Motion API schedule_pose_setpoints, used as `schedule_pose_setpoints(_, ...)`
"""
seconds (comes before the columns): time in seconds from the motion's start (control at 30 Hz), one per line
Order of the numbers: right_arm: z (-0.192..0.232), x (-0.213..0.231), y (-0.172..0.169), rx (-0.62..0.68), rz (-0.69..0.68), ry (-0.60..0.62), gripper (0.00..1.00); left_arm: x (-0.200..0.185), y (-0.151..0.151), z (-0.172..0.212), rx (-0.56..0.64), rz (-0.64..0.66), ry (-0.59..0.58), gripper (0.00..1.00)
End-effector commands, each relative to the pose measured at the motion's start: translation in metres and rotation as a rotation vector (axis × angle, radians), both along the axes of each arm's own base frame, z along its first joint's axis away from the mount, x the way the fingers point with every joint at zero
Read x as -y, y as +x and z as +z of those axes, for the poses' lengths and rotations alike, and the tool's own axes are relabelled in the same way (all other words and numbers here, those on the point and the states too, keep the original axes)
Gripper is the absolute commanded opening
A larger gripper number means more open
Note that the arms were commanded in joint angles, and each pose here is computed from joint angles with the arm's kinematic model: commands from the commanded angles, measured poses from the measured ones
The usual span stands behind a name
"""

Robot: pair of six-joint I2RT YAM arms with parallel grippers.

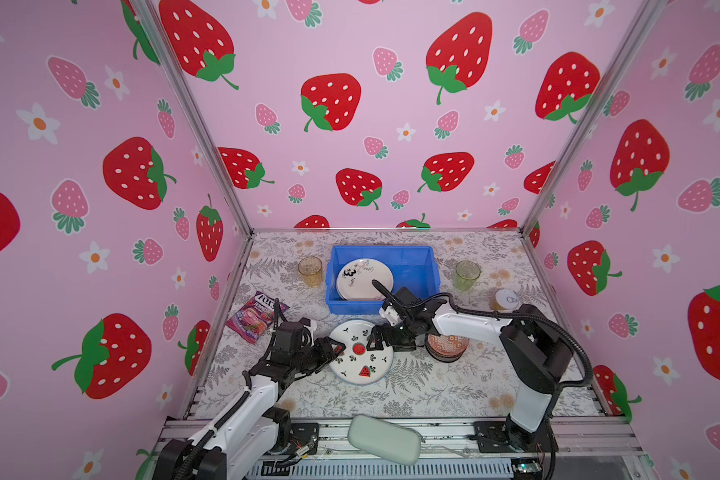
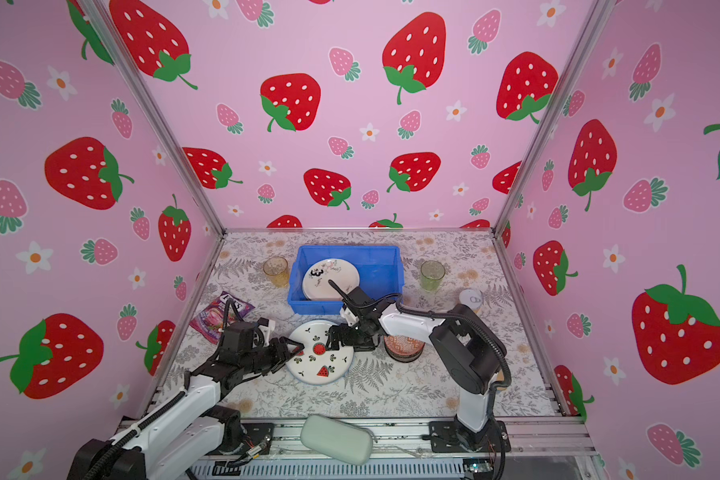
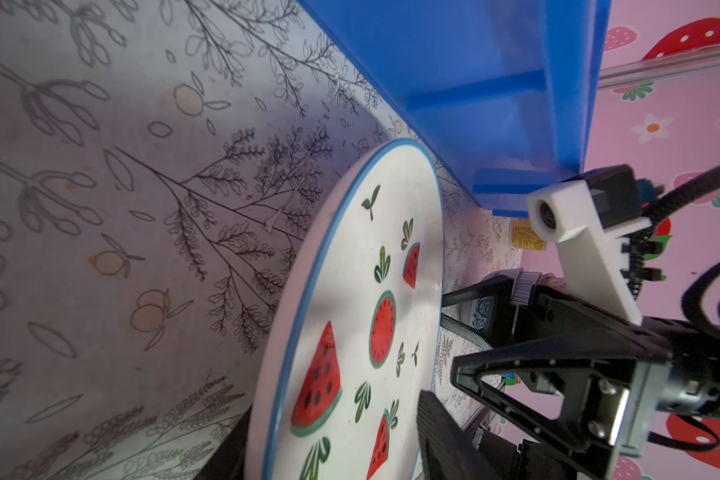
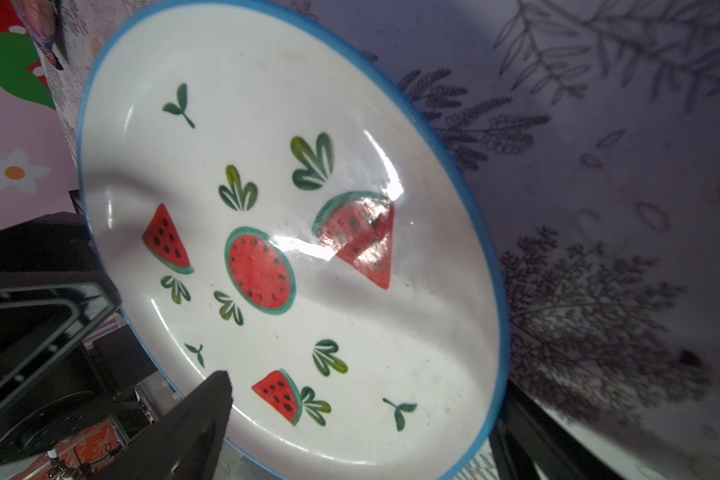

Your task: Place the mixed dishes into the plastic bin

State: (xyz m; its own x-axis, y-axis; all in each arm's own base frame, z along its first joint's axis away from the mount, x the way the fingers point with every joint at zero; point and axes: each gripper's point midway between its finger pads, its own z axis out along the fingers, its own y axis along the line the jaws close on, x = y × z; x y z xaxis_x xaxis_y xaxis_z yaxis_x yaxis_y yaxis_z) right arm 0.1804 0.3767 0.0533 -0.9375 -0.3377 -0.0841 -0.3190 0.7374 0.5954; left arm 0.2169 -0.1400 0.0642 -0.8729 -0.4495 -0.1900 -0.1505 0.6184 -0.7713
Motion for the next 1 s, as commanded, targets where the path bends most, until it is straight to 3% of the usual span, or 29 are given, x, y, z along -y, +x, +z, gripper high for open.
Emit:
schedule_pose_setpoints(0.0,0.028,-0.031,-0.001,0.018,0.049,0.134,0.95,0.015,0.004,0.025,0.075,-0.064,-0.084,0.52)
schedule_pose_setpoints(0.47,0.029,-0.029,0.000,0.034,0.046,0.123,0.95,0.014,0.002,0.028,0.082,-0.056,-0.082,0.33)
schedule_pose_setpoints(0.97,0.029,-0.018,0.012,0.059,0.021,0.090,0.95,0.006,-0.003,0.027,0.052,-0.042,-0.026,0.31)
